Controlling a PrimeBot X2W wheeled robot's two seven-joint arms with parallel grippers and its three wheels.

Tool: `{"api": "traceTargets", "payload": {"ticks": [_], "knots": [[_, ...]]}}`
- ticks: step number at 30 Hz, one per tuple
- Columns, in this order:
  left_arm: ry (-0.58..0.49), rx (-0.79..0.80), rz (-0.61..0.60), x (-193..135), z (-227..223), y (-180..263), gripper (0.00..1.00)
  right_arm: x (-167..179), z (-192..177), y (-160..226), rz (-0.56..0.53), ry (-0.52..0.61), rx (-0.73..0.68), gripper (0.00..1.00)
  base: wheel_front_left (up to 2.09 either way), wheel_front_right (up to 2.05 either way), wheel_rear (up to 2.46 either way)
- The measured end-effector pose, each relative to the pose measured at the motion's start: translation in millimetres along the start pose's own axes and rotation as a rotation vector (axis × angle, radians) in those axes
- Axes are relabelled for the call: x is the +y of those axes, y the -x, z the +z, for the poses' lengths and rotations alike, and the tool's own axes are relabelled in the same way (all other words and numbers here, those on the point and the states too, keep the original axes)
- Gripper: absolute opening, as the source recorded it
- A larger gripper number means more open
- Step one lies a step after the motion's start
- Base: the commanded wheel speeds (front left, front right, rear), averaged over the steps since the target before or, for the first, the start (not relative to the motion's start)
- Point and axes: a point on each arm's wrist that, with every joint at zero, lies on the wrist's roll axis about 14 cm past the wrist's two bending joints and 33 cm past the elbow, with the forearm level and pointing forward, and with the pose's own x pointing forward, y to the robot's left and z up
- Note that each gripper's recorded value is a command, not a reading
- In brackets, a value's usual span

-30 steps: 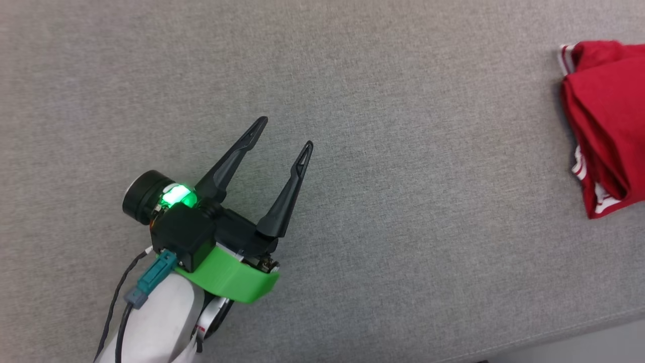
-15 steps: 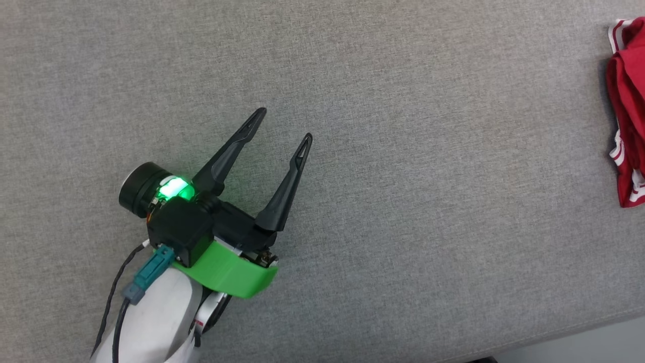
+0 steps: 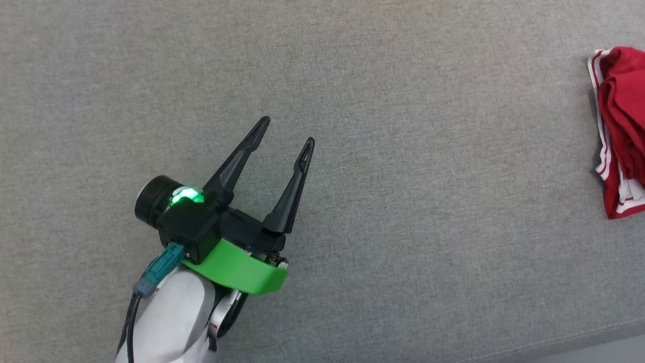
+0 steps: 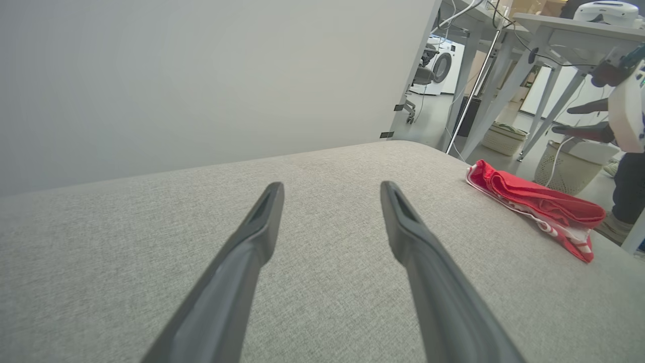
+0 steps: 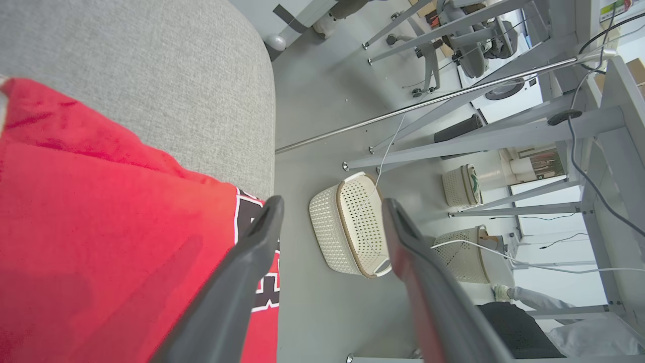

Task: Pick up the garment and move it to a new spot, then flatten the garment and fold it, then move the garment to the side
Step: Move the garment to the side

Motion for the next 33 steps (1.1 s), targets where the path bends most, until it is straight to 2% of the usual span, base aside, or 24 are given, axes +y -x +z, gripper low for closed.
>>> {"api": "traceTargets", "payload": {"ticks": [4, 9, 15, 21, 25, 33], "knots": [[-0.004, -0.003, 0.046, -1, 11, 13, 1.0, 3, 41, 14, 0.011, -0.05, -0.13, 1.0, 0.0, 0.0, 0.0], [-0.01, -0.016, 0.136, 6, 27, 35, 1.0, 24, 89, 41, 0.07, -0.183, -0.303, 1.0, 0.0, 0.0, 0.0], [-0.04, -0.043, 0.251, 18, 50, 68, 1.0, 60, 132, 84, 0.168, -0.434, -0.498, 1.0, 0.0, 0.0, 0.0], [-0.074, -0.064, 0.356, 30, 67, 104, 1.0, 102, 147, 124, 0.263, -0.694, -0.605, 1.0, 0.0, 0.0, 0.0], [-0.071, -0.091, 0.425, 35, 77, 127, 1.0, 134, 151, 150, 0.329, -0.805, -0.65, 1.0, 0.0, 0.0, 0.0], [-0.082, -0.105, 0.522, 40, 84, 166, 1.0, 166, 165, 193, 0.398, -0.942, -0.751, 1.0, 0.0, 0.0, 0.0]]}}
